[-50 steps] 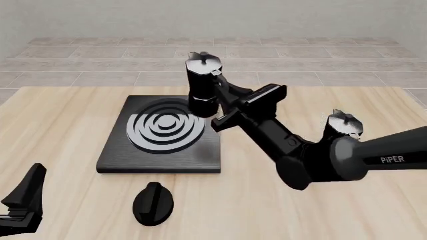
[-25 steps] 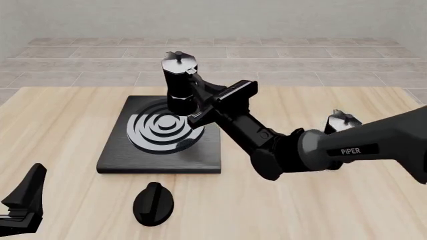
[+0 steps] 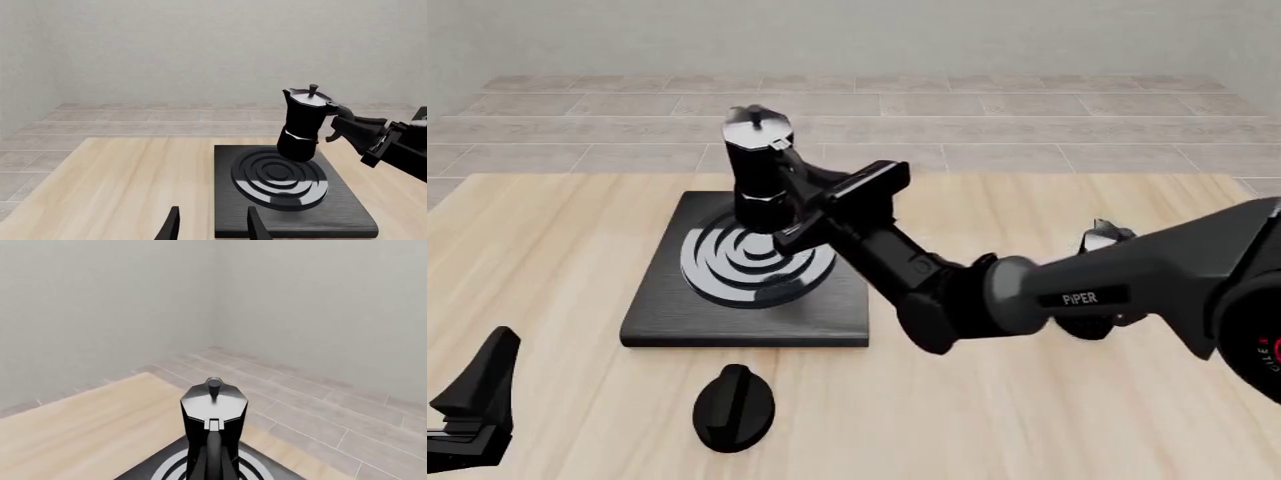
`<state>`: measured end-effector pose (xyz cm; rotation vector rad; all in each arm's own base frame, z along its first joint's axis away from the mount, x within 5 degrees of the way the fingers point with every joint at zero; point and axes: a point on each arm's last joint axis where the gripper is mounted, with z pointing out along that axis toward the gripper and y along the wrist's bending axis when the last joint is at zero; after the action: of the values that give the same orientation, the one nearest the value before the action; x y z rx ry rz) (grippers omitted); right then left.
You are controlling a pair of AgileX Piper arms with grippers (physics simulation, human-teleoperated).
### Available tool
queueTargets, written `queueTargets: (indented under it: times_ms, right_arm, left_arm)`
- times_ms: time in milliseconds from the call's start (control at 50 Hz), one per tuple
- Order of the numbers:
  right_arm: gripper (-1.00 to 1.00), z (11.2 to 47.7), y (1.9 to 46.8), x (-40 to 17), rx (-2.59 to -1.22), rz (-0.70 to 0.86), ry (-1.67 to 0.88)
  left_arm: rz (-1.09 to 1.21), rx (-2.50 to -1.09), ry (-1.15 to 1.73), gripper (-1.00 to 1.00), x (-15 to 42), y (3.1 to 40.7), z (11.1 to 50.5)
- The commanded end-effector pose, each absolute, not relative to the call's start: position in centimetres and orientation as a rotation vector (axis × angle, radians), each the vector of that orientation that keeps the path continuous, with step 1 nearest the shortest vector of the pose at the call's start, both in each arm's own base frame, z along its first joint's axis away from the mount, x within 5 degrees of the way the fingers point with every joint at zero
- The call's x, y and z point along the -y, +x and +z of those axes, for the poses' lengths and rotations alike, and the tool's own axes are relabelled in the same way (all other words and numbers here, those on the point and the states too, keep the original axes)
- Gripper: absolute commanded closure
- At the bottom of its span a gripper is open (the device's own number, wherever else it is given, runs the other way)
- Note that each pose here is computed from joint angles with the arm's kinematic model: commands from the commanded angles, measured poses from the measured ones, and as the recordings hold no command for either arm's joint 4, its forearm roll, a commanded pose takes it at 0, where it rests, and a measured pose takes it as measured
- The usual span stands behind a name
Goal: Put both moka pots on the stove.
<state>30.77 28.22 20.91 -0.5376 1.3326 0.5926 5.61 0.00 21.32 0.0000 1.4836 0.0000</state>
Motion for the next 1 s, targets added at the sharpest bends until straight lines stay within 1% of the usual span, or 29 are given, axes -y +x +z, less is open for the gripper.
queueTargets:
  times_ms: [20,220,300,580,1000]
  right_arm:
    - [1.00,22.1,30.6,-29.5,-1.291,0.650,-0.514]
    - [1.00,21.5,31.0,-30.1,-1.303,0.664,-0.509]
    - [1.00,20.6,31.7,-30.7,-1.329,0.658,-0.519]
    - [1.00,19.0,32.8,-31.9,-1.347,0.650,-0.533]
    - [1.00,19.7,31.7,-33.5,-1.340,0.709,-0.541]
  left_arm:
    - [0.000,-1.484,0.000,-1.00,0.0,5.6,21.3]
    - [0.000,-1.484,0.000,-1.00,0.0,5.6,21.3]
    - [0.000,-1.484,0.000,-1.00,0.0,5.6,21.3]
    - [0.000,-1.484,0.000,-1.00,0.0,5.6,21.3]
    - [0.000,-1.484,0.000,-1.00,0.0,5.6,21.3]
